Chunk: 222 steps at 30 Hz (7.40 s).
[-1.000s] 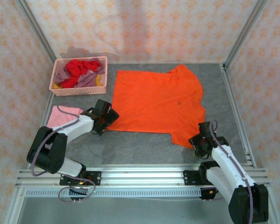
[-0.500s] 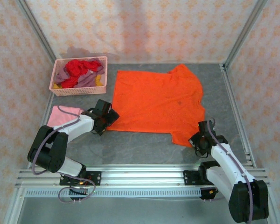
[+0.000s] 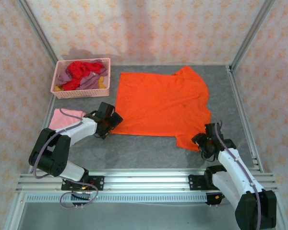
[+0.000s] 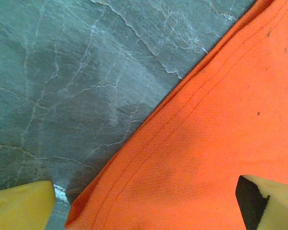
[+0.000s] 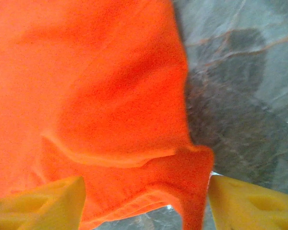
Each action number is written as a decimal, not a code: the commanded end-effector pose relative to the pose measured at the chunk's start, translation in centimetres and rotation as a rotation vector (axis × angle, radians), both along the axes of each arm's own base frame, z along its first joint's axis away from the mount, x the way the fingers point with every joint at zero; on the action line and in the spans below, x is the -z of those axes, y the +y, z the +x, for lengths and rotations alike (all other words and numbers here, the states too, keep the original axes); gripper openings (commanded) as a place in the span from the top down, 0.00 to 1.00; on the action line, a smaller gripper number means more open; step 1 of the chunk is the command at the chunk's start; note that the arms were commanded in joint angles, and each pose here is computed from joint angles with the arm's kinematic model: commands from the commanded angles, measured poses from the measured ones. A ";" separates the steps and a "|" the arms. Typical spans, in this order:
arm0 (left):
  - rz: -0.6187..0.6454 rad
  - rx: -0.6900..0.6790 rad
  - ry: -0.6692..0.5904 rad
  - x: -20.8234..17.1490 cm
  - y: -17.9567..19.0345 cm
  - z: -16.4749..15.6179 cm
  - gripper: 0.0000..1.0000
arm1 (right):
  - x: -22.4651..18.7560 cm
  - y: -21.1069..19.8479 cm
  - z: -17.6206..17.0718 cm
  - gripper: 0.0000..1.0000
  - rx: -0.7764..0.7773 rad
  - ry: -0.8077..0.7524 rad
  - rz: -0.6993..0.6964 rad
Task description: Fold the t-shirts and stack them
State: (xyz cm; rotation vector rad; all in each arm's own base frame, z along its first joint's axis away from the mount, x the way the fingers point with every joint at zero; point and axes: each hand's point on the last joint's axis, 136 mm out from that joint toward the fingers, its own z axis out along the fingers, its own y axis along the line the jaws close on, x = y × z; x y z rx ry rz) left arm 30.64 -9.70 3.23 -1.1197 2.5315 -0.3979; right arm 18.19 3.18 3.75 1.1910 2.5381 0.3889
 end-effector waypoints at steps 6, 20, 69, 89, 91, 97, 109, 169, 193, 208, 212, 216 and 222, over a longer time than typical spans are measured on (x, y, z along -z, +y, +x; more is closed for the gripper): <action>0.002 0.000 -0.024 -0.4 0.0 0.8 0.02 | -0.2 -2.3 -0.1 0.32 -0.006 0.055 -0.125; -0.003 -0.012 -0.029 -0.7 0.1 0.7 0.02 | 0.9 0.0 1.3 0.75 -0.062 0.030 -0.012; -0.076 -0.192 0.037 0.5 0.6 -1.8 1.00 | -1.6 0.9 -0.9 1.00 -0.004 -0.007 0.086; -0.031 -0.194 0.026 -2.5 1.8 -0.1 1.00 | -10.0 1.2 4.4 1.00 0.041 -0.224 0.117; -0.033 -0.188 0.029 -2.7 1.6 0.4 1.00 | -10.3 1.2 5.5 1.00 0.041 -0.240 0.114; -0.023 -0.180 0.033 -3.4 1.5 2.0 1.00 | -11.0 1.1 8.0 1.00 0.053 -0.267 0.118; -0.016 -0.200 0.032 -4.1 1.9 4.5 1.00 | -11.1 0.7 12.3 1.00 0.039 -0.285 0.071; 0.043 -0.169 0.050 -5.3 2.6 13.4 1.00 | -8.8 -1.9 27.6 1.00 -0.111 -0.215 0.007; 0.091 -0.166 0.077 -4.2 3.0 15.0 1.00 | -6.2 -2.5 31.6 1.00 -0.121 -0.199 0.029; 0.105 -0.171 0.111 -2.4 3.5 15.4 1.00 | -4.1 -2.7 32.7 1.00 -0.111 -0.169 0.042; 0.104 -0.168 0.118 -2.1 3.5 15.7 1.00 | -3.6 -2.6 33.4 1.00 -0.120 -0.170 0.049; 0.104 -0.164 0.120 -2.2 3.5 15.9 1.00 | -4.6 -2.4 34.0 1.00 -0.135 -0.206 0.059; 0.102 -0.165 0.120 -2.1 3.5 16.2 0.96 | -4.8 -2.8 34.2 0.99 -0.134 -0.210 0.033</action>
